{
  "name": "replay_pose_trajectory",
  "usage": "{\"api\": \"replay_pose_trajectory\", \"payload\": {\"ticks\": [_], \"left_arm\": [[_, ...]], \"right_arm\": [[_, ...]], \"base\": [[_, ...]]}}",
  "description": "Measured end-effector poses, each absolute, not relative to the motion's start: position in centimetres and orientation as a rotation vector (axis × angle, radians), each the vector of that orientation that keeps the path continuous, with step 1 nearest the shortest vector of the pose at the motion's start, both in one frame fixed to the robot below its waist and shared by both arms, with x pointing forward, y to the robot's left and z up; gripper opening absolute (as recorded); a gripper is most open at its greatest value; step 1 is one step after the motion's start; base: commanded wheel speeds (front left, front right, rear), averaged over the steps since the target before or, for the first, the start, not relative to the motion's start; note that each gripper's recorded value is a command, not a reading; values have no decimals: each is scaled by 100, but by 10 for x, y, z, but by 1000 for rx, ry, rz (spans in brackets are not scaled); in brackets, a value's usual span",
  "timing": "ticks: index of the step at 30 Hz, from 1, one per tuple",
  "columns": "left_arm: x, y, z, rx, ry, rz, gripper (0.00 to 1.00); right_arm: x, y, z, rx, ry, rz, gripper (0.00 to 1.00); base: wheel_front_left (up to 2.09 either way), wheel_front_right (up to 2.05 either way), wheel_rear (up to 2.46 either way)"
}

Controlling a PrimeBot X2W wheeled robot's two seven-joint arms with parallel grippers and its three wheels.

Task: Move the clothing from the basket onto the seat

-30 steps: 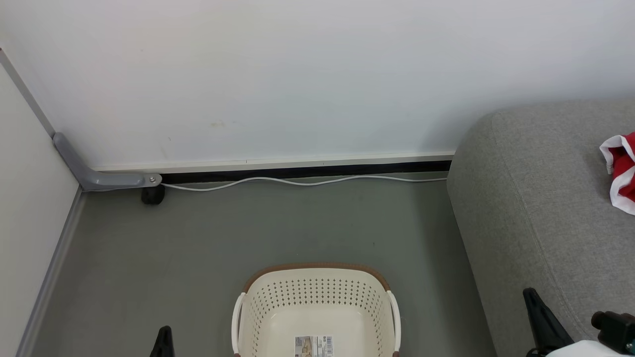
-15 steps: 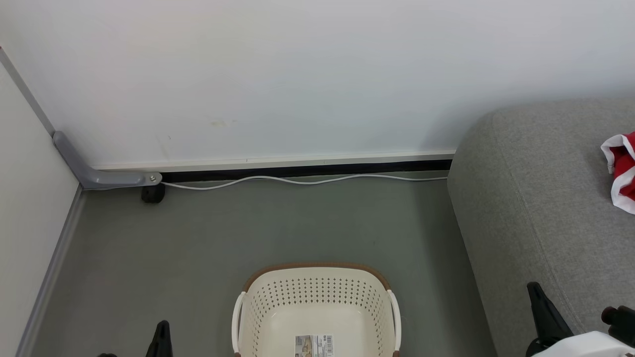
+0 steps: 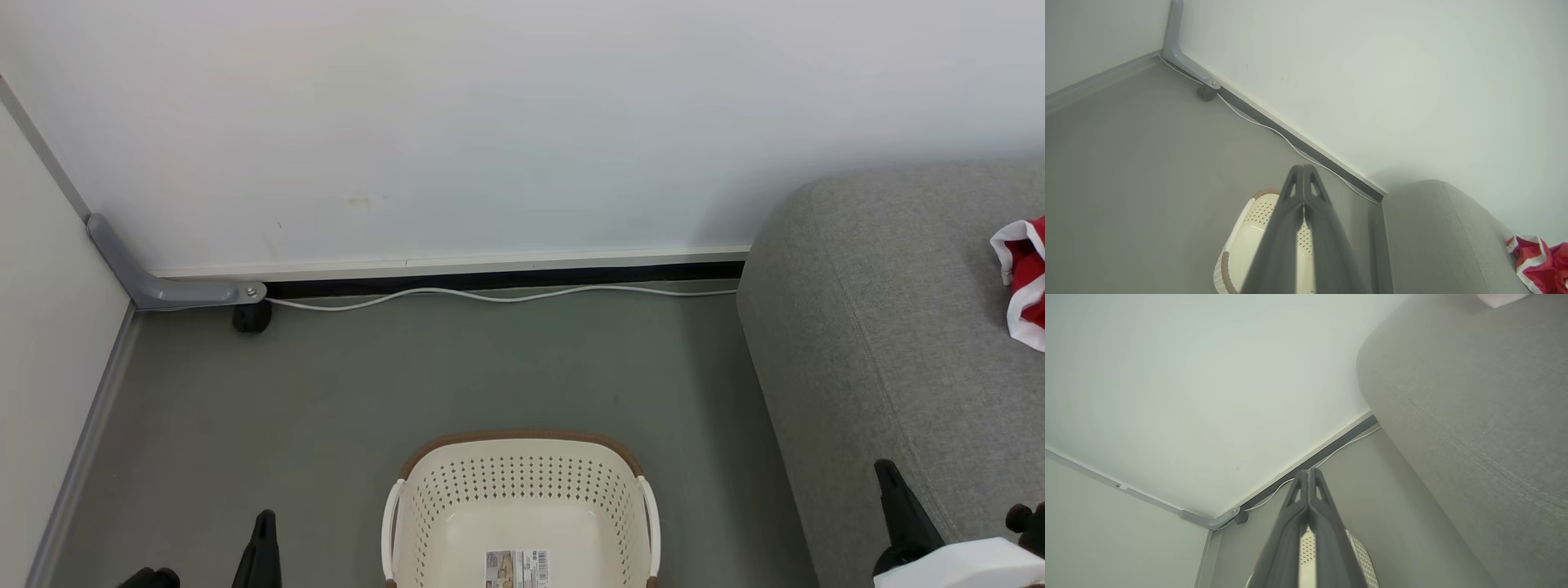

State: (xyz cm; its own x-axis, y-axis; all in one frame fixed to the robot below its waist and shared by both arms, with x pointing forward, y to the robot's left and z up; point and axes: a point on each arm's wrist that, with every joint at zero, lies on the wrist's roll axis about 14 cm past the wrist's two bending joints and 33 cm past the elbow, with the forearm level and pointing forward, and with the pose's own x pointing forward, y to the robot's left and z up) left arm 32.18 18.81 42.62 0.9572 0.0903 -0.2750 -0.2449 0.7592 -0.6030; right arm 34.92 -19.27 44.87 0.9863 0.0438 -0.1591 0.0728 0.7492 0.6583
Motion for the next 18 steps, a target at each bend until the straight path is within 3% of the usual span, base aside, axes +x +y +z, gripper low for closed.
{"api": "replay_pose_trajectory", "payload": {"ticks": [18], "left_arm": [[332, 188, 431, -894, 229, 182, 0]], "right_arm": [[357, -198, 456, 923, 150, -57, 0]], "base": [[0, 0, 0]]}}
